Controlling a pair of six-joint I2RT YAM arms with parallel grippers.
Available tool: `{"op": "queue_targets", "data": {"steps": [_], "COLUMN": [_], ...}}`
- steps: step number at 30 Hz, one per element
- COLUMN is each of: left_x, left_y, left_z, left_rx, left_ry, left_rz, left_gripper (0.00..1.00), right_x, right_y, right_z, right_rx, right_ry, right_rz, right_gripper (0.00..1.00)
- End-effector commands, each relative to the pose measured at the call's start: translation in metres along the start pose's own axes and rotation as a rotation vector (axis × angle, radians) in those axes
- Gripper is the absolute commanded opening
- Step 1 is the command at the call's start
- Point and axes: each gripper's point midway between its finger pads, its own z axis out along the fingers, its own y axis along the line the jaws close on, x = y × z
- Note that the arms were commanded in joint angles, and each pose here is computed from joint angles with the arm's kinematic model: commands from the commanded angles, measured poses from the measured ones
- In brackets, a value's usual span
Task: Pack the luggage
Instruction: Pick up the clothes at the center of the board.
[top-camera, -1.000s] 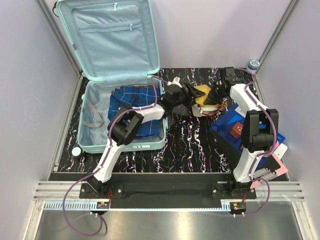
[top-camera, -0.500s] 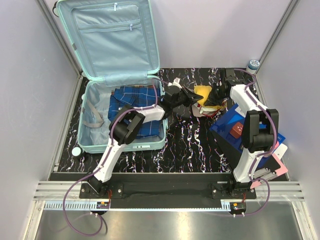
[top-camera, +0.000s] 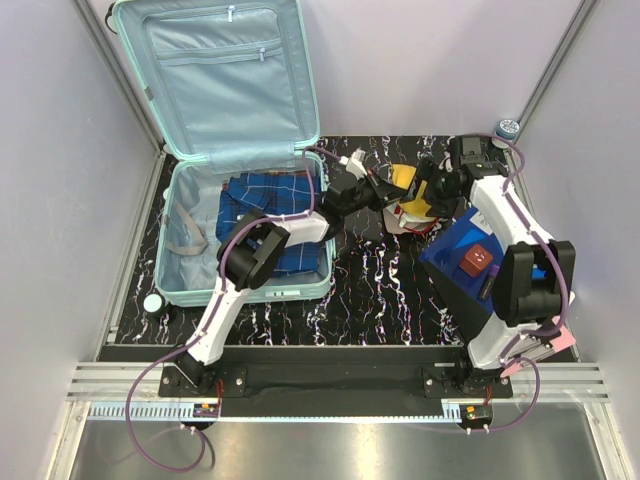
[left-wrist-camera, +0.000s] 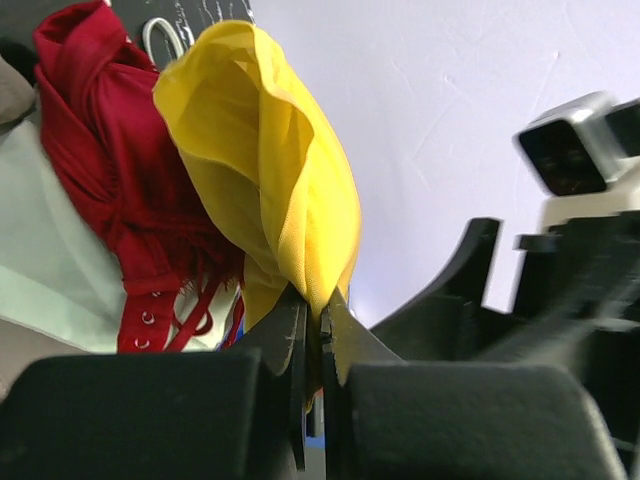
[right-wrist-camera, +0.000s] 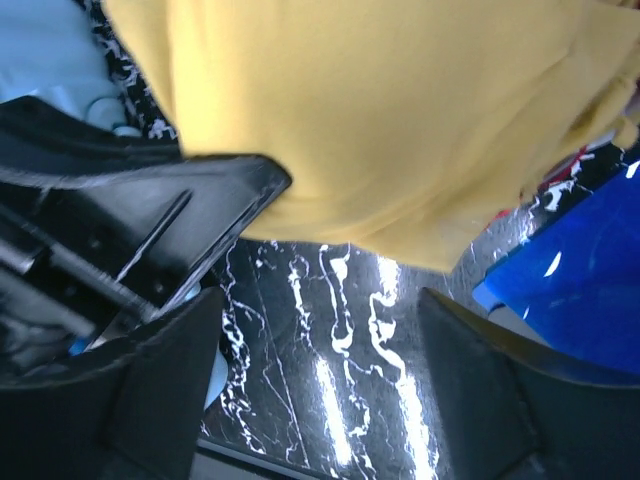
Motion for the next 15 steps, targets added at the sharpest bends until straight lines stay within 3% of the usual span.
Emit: {"op": "queue_targets", "data": {"steps": [1, 5, 11, 15], "left_x": [-0.021, -0.018, -0.018, -0.016], "left_y": [-0.081, -0.098, -0.138, -0.162], "left_z": [-0.017, -0.027, -0.044, -0.058], "left_rx": [0.222, 0.305, 0.422, 0.471], "left_ry": [-0.042, -0.038, -0.027, -0.004], "left_rz": [0.165, 0.178, 0.205, 0.227], "left_gripper": [0.00, 0.00, 0.00, 0.00], "right_x": [-0.001, 0.001, -0.013, -0.018], "right_y": [0.010, 0.007, -0.002, -0.010], "right_z": [-0.039, -0.066, -0.111, -0.118], "right_rx": [-0.027, 0.003, 0.047, 0.064], "right_ry": [-0.062, -0.100, -0.227, -0.250], "right_rz": [-0.058, -0.080, -0.071, -0.055], "right_gripper": [0.92, 0.98, 1.00, 1.00]}}
